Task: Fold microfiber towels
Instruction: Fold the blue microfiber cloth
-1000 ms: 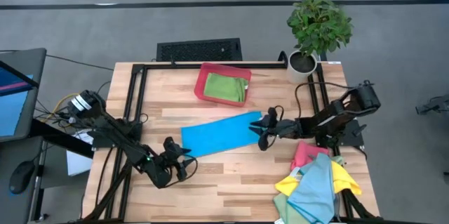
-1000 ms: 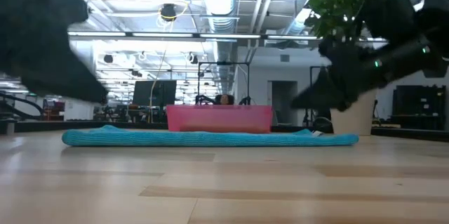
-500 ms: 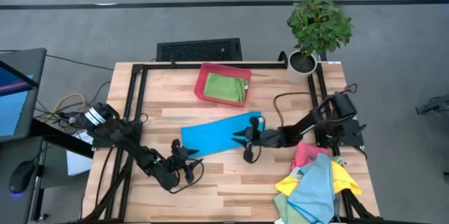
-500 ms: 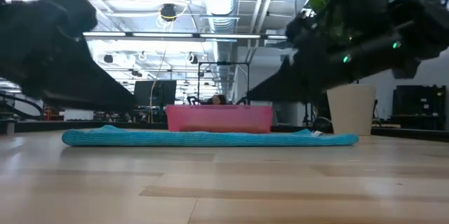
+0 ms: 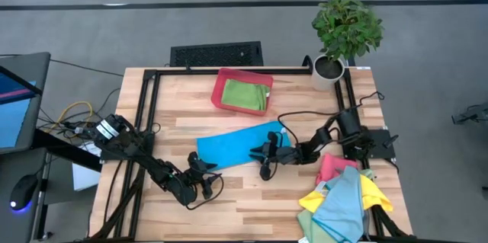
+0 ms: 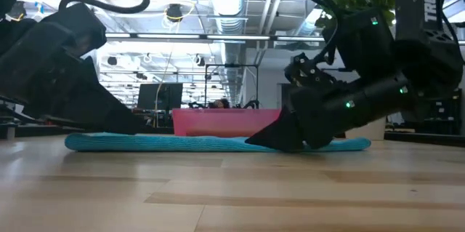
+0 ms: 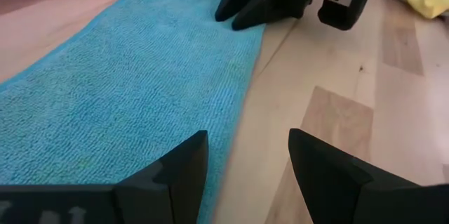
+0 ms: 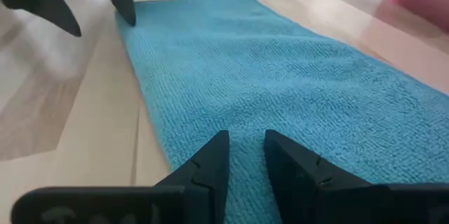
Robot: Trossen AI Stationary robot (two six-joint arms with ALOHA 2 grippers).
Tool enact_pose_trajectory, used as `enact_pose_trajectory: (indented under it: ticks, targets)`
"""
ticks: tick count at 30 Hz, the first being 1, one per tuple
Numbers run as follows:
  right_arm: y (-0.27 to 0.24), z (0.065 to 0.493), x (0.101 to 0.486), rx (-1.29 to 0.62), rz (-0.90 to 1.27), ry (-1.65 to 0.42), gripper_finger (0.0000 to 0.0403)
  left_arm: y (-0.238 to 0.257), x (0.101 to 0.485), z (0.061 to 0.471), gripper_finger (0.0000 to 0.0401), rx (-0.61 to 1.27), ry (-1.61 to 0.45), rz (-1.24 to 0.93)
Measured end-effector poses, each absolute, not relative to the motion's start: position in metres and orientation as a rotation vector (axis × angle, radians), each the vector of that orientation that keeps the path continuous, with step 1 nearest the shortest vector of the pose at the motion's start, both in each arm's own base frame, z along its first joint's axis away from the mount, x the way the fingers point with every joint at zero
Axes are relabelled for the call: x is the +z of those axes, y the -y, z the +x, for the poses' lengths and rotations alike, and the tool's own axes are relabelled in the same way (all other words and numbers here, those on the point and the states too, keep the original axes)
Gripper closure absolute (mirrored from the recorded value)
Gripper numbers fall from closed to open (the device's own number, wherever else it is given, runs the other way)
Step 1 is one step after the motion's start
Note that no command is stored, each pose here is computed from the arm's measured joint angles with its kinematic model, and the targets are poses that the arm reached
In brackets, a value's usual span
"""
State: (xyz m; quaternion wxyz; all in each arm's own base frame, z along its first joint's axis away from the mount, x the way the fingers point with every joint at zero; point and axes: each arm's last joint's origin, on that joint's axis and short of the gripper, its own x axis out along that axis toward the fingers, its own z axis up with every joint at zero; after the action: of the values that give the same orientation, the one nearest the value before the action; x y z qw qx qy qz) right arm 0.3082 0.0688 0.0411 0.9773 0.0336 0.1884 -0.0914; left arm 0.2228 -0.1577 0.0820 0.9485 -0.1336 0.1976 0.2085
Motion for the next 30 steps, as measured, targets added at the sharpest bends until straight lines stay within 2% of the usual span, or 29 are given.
enact_pose_trajectory:
  ticks: [14,30]
  targets:
    - [-0.078,0.321,0.105,-0.123,-0.033,-0.176,0.0282,0.158,0.081,0.222,0.0209,0.402,-0.432,-0.267]
    - [-0.088,0.367,0.056,-0.053,-0.042,-0.268,0.0282,0.157,0.074,0.221,0.0209,0.404,-0.470,-0.266]
